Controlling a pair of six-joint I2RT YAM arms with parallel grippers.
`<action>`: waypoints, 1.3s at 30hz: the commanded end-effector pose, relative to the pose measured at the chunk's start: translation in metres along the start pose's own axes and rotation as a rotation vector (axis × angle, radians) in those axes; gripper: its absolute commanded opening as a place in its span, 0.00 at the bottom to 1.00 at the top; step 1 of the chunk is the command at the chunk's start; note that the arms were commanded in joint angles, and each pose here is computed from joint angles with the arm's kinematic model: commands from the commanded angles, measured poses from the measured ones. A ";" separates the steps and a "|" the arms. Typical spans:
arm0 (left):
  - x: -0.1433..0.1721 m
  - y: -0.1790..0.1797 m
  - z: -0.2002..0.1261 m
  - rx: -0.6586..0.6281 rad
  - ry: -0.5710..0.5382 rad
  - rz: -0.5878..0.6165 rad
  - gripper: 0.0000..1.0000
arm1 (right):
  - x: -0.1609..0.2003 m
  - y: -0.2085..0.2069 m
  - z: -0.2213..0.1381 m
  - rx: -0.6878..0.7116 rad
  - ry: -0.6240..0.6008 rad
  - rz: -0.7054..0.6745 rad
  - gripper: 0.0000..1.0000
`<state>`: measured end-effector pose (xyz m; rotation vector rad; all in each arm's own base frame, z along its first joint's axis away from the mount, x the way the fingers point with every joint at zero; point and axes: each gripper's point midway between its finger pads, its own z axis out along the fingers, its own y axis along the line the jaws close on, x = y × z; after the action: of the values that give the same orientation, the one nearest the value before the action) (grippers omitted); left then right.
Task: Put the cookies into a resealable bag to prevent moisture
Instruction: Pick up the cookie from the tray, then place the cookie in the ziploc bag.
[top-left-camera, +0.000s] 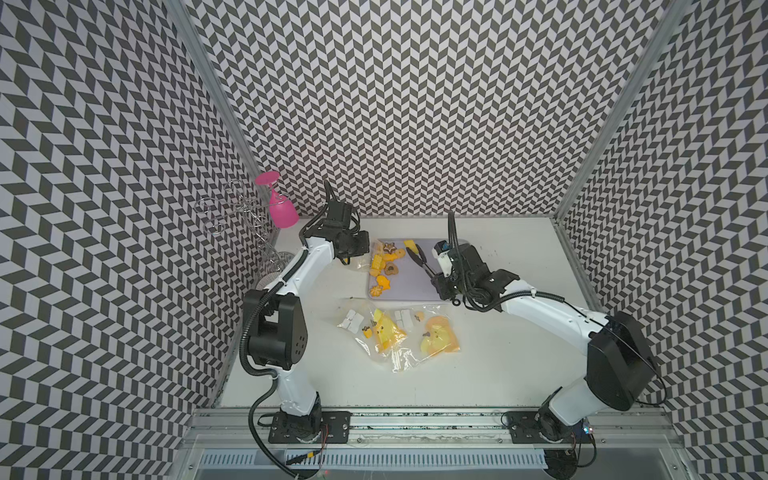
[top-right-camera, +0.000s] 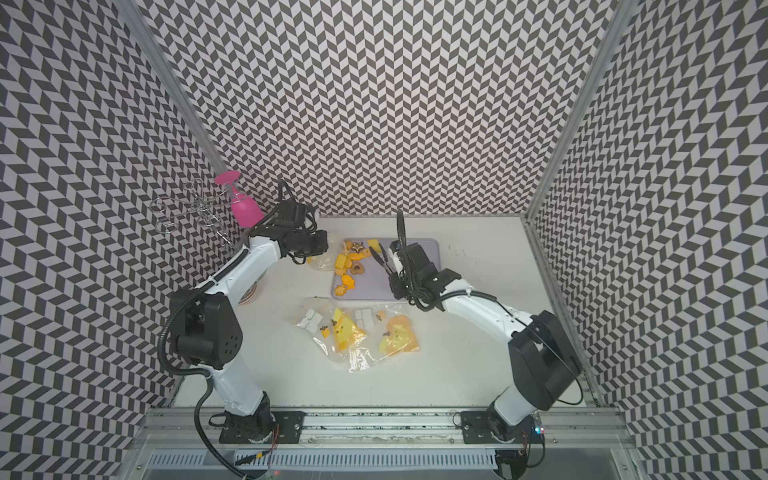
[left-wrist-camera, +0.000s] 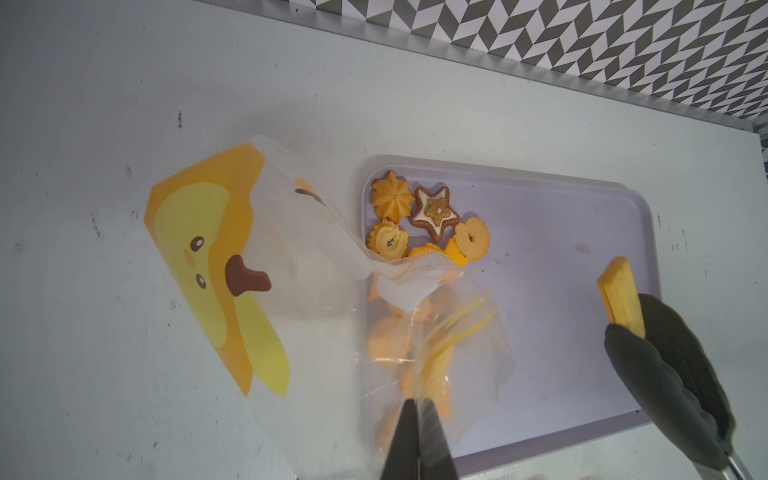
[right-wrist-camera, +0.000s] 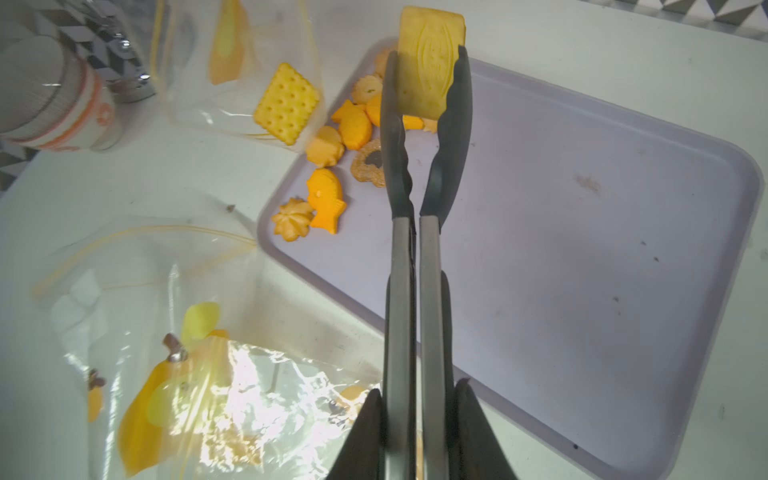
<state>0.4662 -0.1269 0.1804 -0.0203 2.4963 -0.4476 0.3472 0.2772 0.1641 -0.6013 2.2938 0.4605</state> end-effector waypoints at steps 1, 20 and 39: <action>0.001 -0.001 0.004 0.016 0.000 0.002 0.00 | -0.035 0.033 -0.017 -0.140 -0.138 -0.087 0.14; 0.003 -0.007 0.006 0.041 0.009 0.015 0.00 | -0.038 0.072 0.021 -0.210 -0.047 -0.174 0.15; 0.004 -0.010 0.006 0.047 0.011 0.023 0.00 | -0.032 0.071 0.035 -0.163 -0.008 -0.204 0.14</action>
<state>0.4646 -0.1321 0.1812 -0.0047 2.4977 -0.4841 0.3355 0.3497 0.1461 -0.9144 2.2780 0.5537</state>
